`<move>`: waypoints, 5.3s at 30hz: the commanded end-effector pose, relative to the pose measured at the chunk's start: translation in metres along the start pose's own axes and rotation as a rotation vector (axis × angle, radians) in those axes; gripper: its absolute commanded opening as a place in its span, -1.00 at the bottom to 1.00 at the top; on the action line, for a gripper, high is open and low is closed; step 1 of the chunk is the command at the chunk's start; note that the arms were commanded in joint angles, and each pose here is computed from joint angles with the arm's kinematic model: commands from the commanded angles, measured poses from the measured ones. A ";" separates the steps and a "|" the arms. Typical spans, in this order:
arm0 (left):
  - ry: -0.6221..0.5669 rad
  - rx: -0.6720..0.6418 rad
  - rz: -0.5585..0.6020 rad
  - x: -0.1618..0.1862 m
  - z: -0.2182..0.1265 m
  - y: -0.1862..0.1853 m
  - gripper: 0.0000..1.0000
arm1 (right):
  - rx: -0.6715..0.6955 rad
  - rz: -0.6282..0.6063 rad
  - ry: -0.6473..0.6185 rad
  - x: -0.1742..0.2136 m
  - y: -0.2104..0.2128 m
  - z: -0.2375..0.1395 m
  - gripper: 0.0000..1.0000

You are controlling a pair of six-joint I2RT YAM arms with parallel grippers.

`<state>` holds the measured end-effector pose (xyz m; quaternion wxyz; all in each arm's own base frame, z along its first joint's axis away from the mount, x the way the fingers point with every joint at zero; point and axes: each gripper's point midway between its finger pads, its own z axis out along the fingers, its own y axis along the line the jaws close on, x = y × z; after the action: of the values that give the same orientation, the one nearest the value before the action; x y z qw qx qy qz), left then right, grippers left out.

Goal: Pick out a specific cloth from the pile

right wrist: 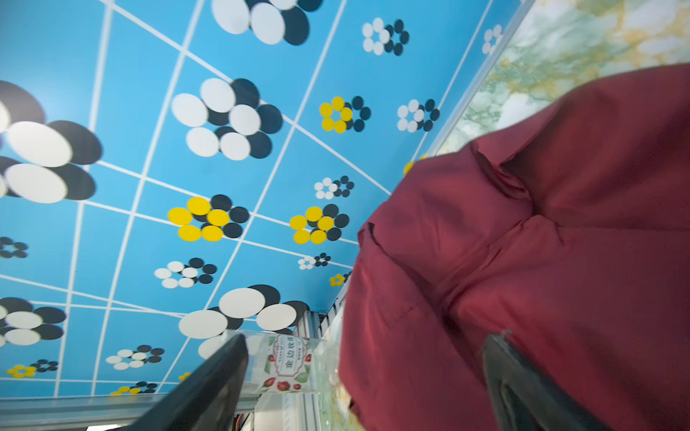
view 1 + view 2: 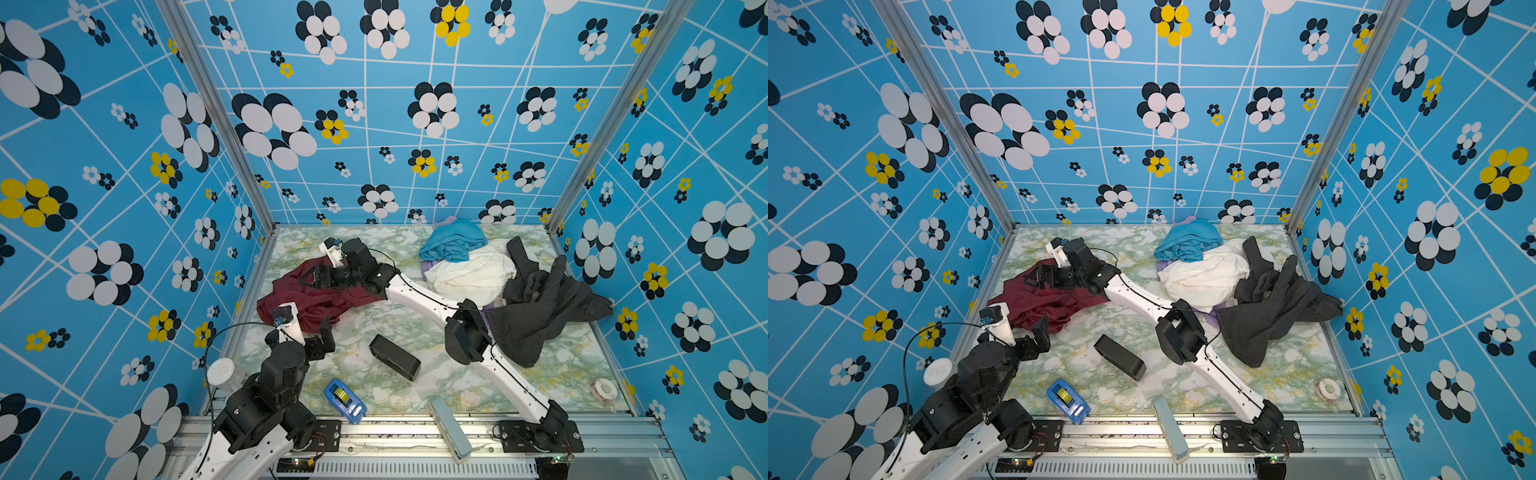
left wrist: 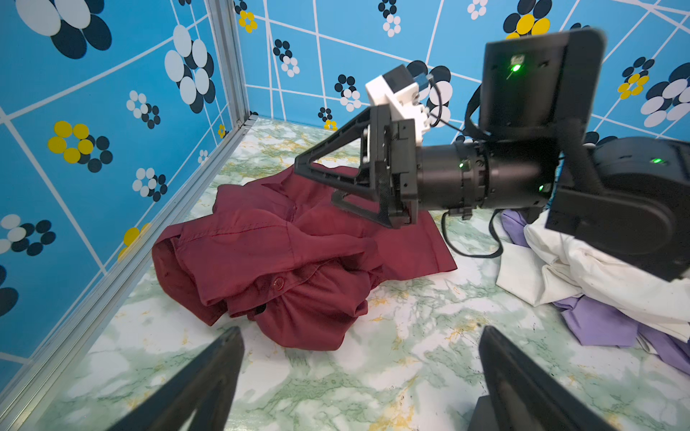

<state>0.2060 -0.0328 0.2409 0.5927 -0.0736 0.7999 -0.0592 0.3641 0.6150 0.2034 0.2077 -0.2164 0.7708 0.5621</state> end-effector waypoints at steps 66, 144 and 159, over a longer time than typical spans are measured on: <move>-0.056 -0.148 0.175 0.050 0.167 0.075 0.99 | 1.463 -0.047 -0.551 0.085 -0.236 -0.610 0.98; -0.090 -0.121 0.161 0.053 0.148 0.071 0.99 | 0.825 0.243 -0.645 -0.042 -0.199 -0.537 0.18; -0.098 -0.119 0.161 0.052 0.145 0.071 0.98 | 1.024 0.033 -0.644 -0.023 -0.096 -0.587 0.99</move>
<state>0.3308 0.0260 0.1354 0.6223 -0.0471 0.7802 0.0432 0.4179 0.0441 0.2984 0.4927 0.1199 0.8319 0.2255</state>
